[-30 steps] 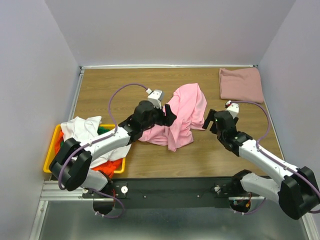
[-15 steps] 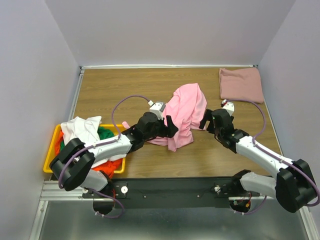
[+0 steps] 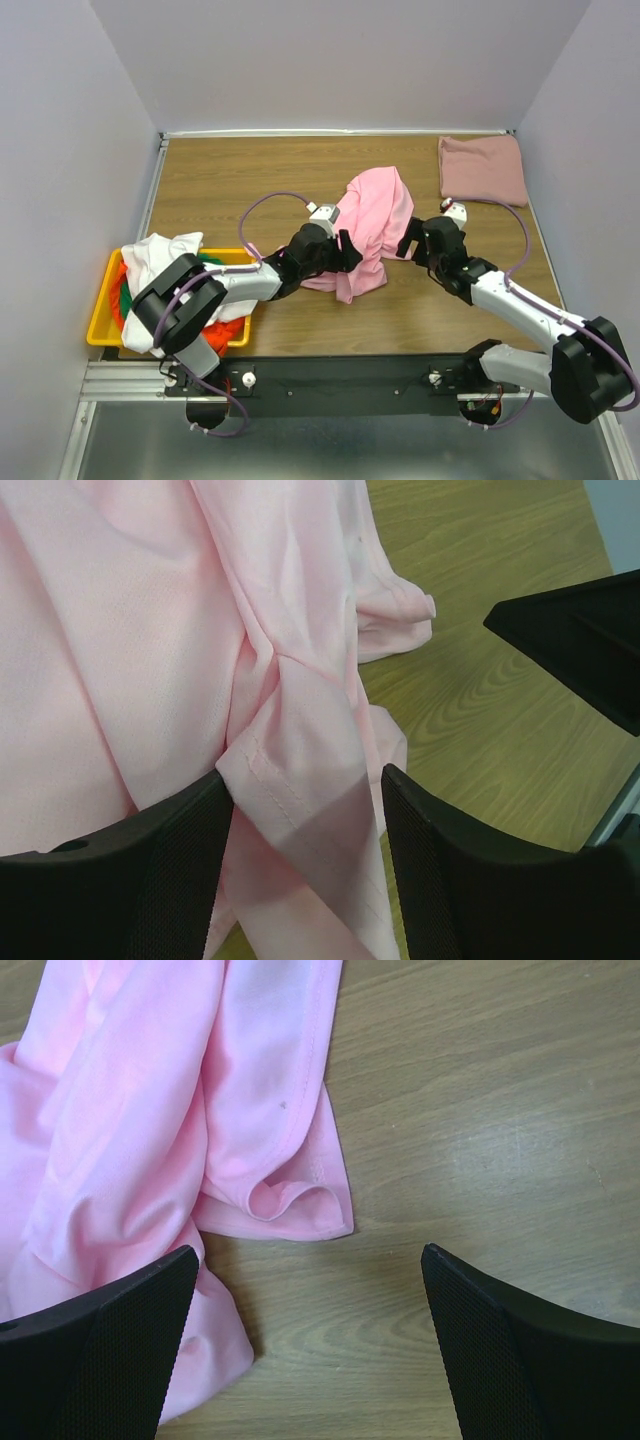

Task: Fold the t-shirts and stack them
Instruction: Flatten the tshirt out

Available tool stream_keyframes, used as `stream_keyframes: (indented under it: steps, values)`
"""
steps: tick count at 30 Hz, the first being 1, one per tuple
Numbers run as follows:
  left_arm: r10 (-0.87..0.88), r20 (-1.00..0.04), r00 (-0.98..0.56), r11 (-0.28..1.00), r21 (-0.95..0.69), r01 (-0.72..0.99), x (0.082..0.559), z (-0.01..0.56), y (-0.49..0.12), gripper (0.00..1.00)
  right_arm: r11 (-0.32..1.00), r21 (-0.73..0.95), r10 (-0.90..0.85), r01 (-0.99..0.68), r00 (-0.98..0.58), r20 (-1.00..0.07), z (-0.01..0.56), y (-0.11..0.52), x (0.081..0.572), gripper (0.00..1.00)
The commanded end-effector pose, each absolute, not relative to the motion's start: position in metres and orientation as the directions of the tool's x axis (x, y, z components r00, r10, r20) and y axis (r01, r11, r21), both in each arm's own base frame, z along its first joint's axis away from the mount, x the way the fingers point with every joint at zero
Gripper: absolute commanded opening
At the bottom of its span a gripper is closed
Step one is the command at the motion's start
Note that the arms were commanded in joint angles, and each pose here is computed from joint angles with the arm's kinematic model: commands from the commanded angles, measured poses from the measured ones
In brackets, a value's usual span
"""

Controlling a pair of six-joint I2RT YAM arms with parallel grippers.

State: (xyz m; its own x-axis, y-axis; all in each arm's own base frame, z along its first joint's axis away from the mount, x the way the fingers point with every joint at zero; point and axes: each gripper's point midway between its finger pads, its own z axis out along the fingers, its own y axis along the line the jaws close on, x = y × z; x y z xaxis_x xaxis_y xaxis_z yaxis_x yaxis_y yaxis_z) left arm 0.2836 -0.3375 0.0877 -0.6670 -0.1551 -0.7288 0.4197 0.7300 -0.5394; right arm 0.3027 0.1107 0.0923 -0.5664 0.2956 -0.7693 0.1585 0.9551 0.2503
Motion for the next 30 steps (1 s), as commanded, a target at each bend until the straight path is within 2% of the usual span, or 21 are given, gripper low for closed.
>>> stream_keyframes:
  steps: [1, 5, 6, 7, 8, 12, 17, 21, 25, 30]
  values:
    - [-0.211, -0.750, -0.627, 0.696, -0.566, 0.443, 0.295, 0.110, -0.349, 0.65, 0.949, 0.280, 0.313, 0.143, -0.531, -0.788, 0.109, 0.114, 0.311, 0.98]
    - [-0.230, -0.761, -0.607, 0.716, -0.555, 0.424, 0.302, 0.112, -0.345, 0.46, 0.953, 0.264, 0.302, 0.149, -0.537, -0.788, 0.106, 0.113, 0.313, 0.98]
    - [-0.233, -0.764, -0.601, 0.718, -0.552, 0.424, 0.303, 0.114, -0.344, 0.38, 0.954, 0.258, 0.299, 0.152, -0.547, -0.782, 0.102, 0.114, 0.315, 0.98]
    - [-0.235, -0.767, -0.597, 0.717, -0.551, 0.427, 0.304, 0.116, -0.344, 0.28, 0.955, 0.255, 0.295, 0.151, -0.553, -0.779, 0.101, 0.115, 0.316, 0.98]
    - [-0.231, -0.769, -0.596, 0.717, -0.549, 0.430, 0.304, 0.116, -0.345, 0.04, 0.955, 0.257, 0.295, 0.148, -0.555, -0.778, 0.101, 0.118, 0.319, 0.98]
    - [-0.256, -0.787, -0.561, 0.733, -0.537, 0.418, 0.309, 0.130, -0.328, 0.00, 0.961, 0.238, 0.276, 0.143, -0.576, -0.769, 0.093, 0.121, 0.324, 0.93]
    - [-0.291, -0.862, -0.416, 0.806, -0.455, 0.379, 0.308, 0.193, -0.278, 0.00, 0.964, 0.227, 0.267, 0.141, -0.561, -0.784, 0.102, 0.124, 0.337, 0.90]
    - [-0.293, -0.883, -0.367, 0.849, -0.417, 0.326, 0.283, 0.219, -0.231, 0.00, 0.961, 0.249, 0.272, 0.117, -0.539, -0.797, 0.118, 0.134, 0.352, 0.89]
    - [-0.309, -0.872, -0.379, 0.851, -0.431, 0.299, 0.260, 0.215, -0.205, 0.00, 0.961, 0.260, 0.271, 0.096, -0.529, -0.804, 0.129, 0.144, 0.369, 0.89]
    - [-0.306, -0.840, -0.448, 0.872, -0.437, 0.223, 0.230, 0.185, -0.173, 0.00, 0.967, 0.244, 0.247, 0.074, -0.509, -0.825, 0.140, 0.154, 0.395, 0.89]
